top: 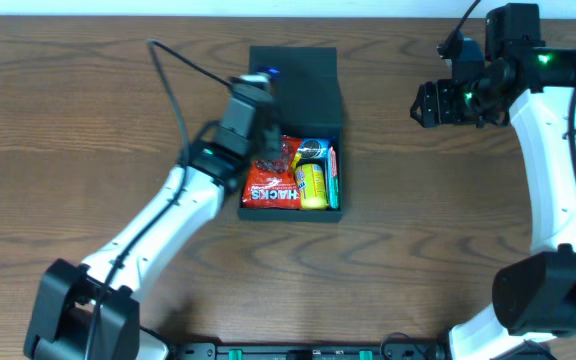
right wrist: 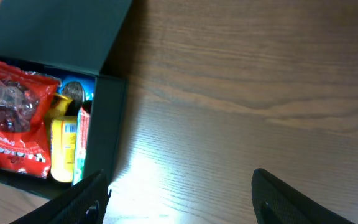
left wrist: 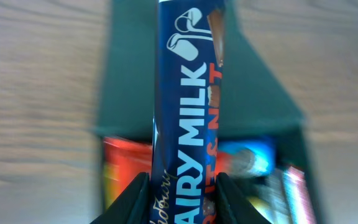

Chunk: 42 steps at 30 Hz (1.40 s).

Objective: Pack container
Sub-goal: 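Carry the Dairy Milk bar into the box and push it down, then release the bar and withdraw the left gripper from the box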

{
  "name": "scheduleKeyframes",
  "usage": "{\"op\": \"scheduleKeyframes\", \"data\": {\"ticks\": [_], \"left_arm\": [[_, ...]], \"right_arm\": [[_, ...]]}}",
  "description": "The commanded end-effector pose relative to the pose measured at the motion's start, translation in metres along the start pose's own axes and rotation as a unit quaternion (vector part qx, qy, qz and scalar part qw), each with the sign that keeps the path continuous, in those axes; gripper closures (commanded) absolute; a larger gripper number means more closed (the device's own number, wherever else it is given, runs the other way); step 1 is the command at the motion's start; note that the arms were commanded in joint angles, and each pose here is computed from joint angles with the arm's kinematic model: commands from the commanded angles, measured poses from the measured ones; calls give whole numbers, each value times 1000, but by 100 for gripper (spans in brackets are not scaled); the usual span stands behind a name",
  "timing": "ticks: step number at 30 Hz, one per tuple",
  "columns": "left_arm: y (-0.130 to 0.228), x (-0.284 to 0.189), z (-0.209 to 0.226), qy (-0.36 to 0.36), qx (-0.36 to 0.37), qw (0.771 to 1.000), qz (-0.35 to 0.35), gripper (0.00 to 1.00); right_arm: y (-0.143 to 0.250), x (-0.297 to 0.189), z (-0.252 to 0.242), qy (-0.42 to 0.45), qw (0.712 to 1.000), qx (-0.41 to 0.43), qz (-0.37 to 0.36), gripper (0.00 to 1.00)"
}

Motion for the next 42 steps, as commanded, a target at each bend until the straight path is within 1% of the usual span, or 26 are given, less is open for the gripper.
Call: {"op": "scheduleKeyframes", "data": {"ticks": [1,5,8,12,16,17,18,19,22,24,27,32,33,34,35,37,38,40,41,42], "left_arm": [[13,1,-28,18,-21,999,17,94],[38,12,-54,31,-4,998,48,94],[53,22,-64,35,10,997,69,94],[67,26,-78,55,-6,994,94,94],[73,24,-86,71,-28,991,107,94],[73,24,-87,72,-30,991,109,89],[75,24,-88,74,-31,990,113,86],[76,23,-88,78,-32,990,118,86],[82,22,-89,80,-42,987,133,88],[85,21,-89,83,-42,986,141,92],[87,20,-91,89,-42,984,148,92],[88,19,-92,90,-66,982,154,91],[88,19,-93,93,-67,981,156,88],[88,19,-93,95,-67,981,157,77],[89,19,-94,95,-67,981,157,62],[88,19,-94,96,-67,981,157,57],[88,19,-94,96,-67,981,156,49],[87,19,-94,97,-68,981,153,29],[86,19,-94,98,-68,981,152,22],[85,19,-95,99,-68,981,150,18]], "right_arm": [[1,-6,5,-13,1000,1,-6,27],[2,-6,5,-15,1000,2,-4,27],[3,-6,8,-24,1000,2,-1,27],[4,-6,8,-24,1000,3,0,27],[5,-6,8,-24,1000,4,3,26],[5,-6,8,-24,1000,3,3,27],[5,-6,8,-24,1000,3,3,27],[5,-6,8,-24,1000,3,3,26],[5,-6,8,-24,1000,3,3,26],[5,-6,8,-24,1000,3,3,26],[5,-6,8,-24,1000,3,3,26],[5,-6,8,-24,1000,3,3,25],[5,-6,8,-24,1000,3,3,25],[5,-6,8,-24,1000,3,3,25],[5,-6,8,-24,1000,3,3,25],[5,-6,8,-24,1000,3,3,25],[5,-6,8,-24,1000,3,3,25],[5,-6,8,-24,1000,3,3,25],[5,-6,8,-24,1000,3,3,25],[5,-6,8,-24,1000,3,3,25]]}}
Point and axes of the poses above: each gripper's point midway between its finger pads, its own x axis out along the fingers, its own z axis along the line the jaws close on, y = z × x, the point moved 3 cm from there along -x, back along the fingers, and after that the axes turned 7 degrees about x, right-handed, at the moved point
